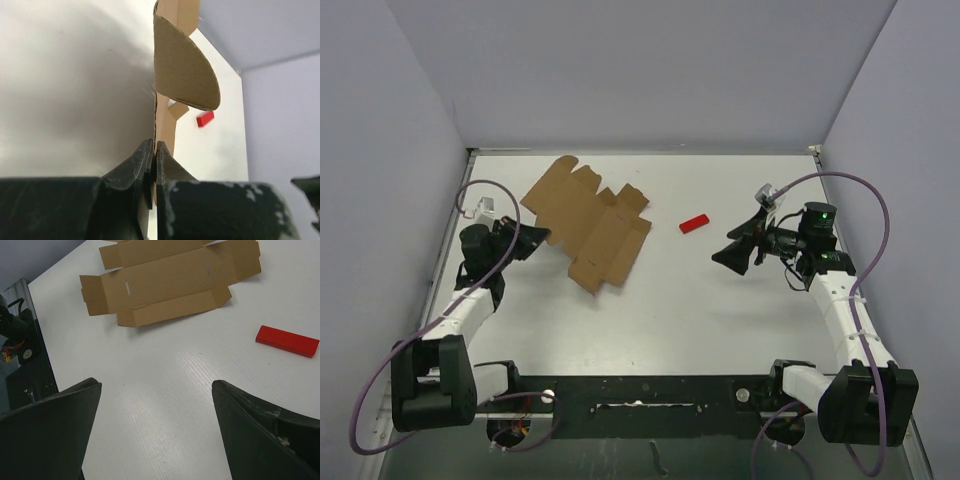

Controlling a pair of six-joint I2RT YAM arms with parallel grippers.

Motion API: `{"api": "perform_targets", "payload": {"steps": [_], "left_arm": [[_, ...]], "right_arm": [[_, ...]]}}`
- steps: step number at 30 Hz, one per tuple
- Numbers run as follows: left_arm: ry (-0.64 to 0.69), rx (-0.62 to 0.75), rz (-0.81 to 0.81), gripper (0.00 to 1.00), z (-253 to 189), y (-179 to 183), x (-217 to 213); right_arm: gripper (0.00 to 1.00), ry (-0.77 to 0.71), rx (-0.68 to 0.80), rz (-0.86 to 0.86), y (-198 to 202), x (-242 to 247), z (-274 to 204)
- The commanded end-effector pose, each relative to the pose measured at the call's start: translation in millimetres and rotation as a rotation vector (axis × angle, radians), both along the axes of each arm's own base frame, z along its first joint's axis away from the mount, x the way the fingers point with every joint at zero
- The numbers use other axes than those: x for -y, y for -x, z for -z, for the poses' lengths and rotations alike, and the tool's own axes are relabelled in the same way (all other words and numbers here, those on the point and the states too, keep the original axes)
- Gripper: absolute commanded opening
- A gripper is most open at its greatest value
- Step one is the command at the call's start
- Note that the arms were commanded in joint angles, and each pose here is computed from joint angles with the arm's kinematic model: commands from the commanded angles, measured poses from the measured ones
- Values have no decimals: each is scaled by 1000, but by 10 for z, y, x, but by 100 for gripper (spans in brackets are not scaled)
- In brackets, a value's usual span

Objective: Fold the paper box

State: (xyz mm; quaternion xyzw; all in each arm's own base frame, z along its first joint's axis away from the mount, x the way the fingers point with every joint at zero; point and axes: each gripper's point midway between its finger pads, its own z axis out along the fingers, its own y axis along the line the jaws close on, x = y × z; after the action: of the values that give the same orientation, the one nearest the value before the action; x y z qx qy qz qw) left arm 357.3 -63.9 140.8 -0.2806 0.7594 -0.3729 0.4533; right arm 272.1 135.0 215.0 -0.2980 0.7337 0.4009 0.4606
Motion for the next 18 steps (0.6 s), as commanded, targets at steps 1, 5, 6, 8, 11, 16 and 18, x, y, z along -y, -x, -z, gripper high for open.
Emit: {"api": "perform_targets", "payload": {"steps": [1,5,6,8,11,16,18], "left_arm": [[-119,180,231,0,-455,33,378],[-153,296,397,0,-698,92,722],[-154,322,449,0,-751,127,812],[-154,382,535,0,-875,181,978],[-157,454,650,0,-1012,266,1193],[-193,537,802,0,-1135,397,1513],[-192,574,860,0,-1178,464,1622]], "right_arm": [[98,-18,95,-60,17,-63,-165],[98,-26,115,-83,51,-81,-194],[98,-29,118,-92,62,-90,-200],[98,-34,131,-114,86,-105,-209],[98,-38,130,-116,74,-111,-203],[98,-42,104,-93,-20,-104,-183],[98,-35,96,-76,-73,-87,-168]]}}
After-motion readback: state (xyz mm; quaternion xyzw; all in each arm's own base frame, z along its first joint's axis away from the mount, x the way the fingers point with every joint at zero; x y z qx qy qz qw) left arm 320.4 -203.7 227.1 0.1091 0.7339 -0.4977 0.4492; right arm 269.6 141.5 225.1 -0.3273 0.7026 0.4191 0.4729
